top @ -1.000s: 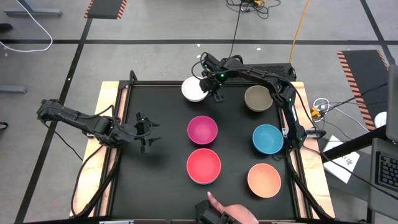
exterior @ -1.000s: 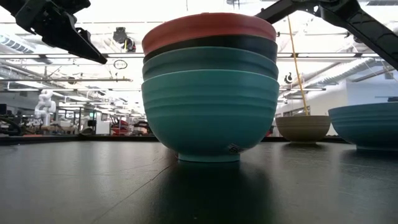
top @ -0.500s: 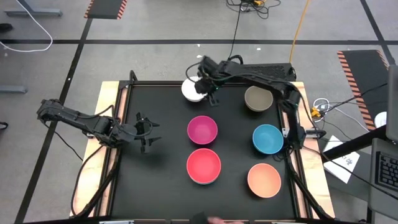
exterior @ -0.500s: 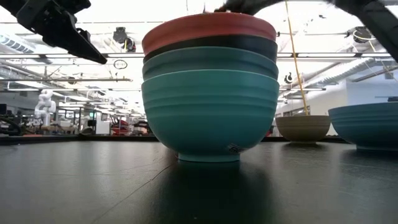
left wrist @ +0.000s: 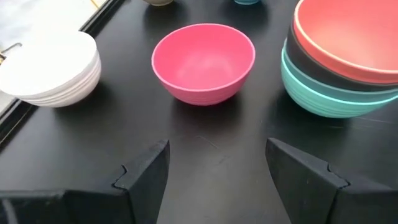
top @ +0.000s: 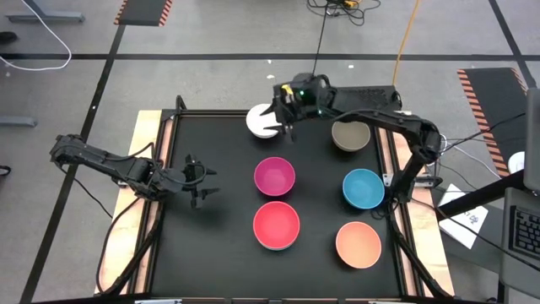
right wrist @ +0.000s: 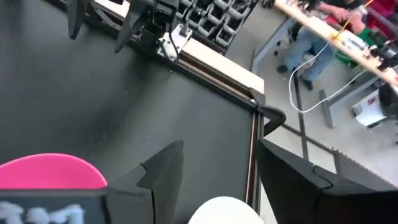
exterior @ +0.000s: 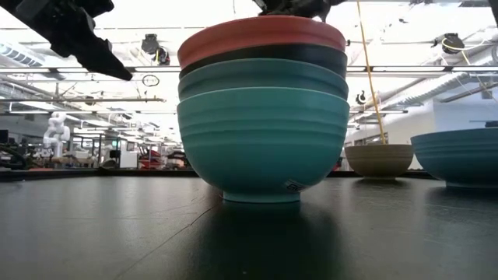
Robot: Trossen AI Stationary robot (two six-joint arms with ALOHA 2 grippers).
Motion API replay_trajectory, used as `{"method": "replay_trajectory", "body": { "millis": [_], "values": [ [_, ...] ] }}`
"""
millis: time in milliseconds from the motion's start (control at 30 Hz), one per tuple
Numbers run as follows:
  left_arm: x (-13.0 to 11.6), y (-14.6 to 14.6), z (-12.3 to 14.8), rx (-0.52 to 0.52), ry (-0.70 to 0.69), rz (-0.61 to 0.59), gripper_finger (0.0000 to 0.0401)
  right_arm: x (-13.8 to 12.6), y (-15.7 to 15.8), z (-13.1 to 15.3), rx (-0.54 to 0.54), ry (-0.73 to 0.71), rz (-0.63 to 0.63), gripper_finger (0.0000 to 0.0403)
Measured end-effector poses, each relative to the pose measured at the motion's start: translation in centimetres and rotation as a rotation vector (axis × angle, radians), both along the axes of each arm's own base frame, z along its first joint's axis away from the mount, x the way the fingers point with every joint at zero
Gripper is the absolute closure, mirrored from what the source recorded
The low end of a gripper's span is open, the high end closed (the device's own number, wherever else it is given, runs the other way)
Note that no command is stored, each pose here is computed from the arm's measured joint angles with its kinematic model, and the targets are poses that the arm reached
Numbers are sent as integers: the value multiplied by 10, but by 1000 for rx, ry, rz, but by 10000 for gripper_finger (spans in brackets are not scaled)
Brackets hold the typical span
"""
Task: Nest bowls inside each other
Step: Stack the white bowl on the orange bowl
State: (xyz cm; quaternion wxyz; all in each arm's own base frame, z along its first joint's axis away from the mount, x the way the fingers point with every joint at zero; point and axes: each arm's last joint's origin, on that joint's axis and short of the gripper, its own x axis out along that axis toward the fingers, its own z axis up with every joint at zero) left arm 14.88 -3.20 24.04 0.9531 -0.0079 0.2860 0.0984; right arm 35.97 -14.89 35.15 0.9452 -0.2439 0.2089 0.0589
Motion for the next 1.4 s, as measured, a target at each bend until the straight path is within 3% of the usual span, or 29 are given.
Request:
{"method": "replay_trajectory", "body": {
  "millis": [200,367,700,1067,1267,1400],
  "values": [
    [0,0,0,-9,-1,-8,132,-12,5,-5,-49,-195,-15,210],
    [0,0,0,-22,-4,0,132,-44,16,19,-69,-441,-34,211],
    [2,-1,3,-35,-44,-1,132,-97,38,9,-67,-673,-37,211],
    [5,-2,8,-57,-103,-6,132,-103,35,-14,-42,-656,-106,211],
    [6,-3,9,-68,-112,-19,132,-104,41,-8,-52,-697,65,211],
    [6,-3,9,-69,-112,-22,132,-107,39,0,-66,-782,-38,211]
  ]
}}
